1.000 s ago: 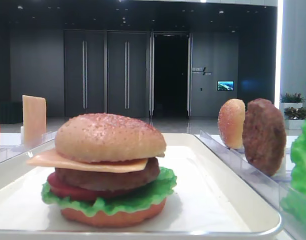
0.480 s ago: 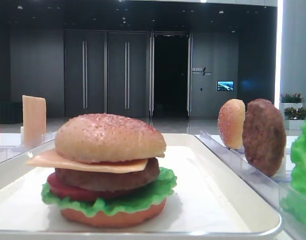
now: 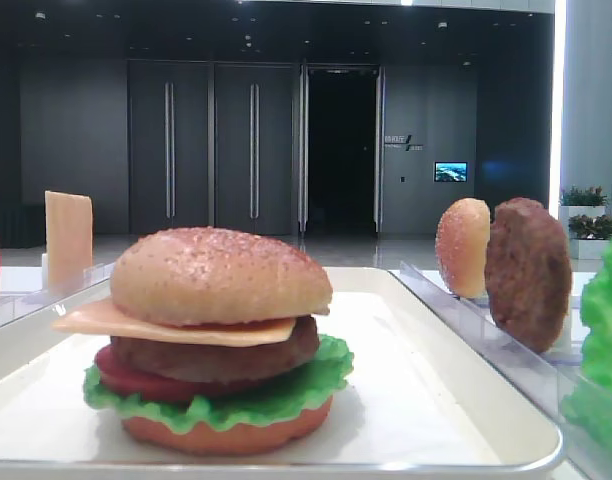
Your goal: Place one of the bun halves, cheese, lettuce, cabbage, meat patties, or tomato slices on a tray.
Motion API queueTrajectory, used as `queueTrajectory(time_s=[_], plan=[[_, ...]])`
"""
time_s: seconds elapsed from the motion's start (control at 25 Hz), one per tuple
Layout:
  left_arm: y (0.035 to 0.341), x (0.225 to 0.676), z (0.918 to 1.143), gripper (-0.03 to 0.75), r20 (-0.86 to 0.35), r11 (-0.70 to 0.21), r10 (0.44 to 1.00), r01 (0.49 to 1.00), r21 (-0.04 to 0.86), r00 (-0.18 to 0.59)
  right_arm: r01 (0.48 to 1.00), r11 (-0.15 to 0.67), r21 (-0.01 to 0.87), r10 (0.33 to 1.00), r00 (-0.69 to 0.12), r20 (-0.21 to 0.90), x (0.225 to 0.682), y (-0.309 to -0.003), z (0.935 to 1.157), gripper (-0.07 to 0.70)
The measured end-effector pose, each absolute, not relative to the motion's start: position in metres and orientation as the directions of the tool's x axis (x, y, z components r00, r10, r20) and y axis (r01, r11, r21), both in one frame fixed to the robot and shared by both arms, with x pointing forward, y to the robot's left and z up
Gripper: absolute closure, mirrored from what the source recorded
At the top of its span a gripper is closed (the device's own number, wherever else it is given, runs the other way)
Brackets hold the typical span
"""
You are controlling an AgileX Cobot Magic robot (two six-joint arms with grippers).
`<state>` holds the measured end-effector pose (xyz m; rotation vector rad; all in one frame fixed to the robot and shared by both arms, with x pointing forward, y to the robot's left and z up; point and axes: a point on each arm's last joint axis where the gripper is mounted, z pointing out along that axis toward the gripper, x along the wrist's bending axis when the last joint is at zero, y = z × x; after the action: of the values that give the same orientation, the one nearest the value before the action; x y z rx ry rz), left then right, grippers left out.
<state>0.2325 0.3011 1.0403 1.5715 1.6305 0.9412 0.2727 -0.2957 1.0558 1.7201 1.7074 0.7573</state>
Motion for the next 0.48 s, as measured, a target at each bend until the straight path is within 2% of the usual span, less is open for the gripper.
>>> queueTrajectory(time_s=[0.24,0.48], plan=[[0.301,0.232,1.04,0.715,0.013,0.012,0.999,0.511,0.86,-0.044,0.629,0.004,0.777,0.999,0.025,-0.025,0.253,-0.294,1.048,0.108],[0.301,0.232,1.04,0.715,0.013,0.012,0.999,0.511,0.86,-0.044,0.528,-0.015,0.849,0.998,0.055,-0.016,0.233,-0.293,1.046,0.108]])
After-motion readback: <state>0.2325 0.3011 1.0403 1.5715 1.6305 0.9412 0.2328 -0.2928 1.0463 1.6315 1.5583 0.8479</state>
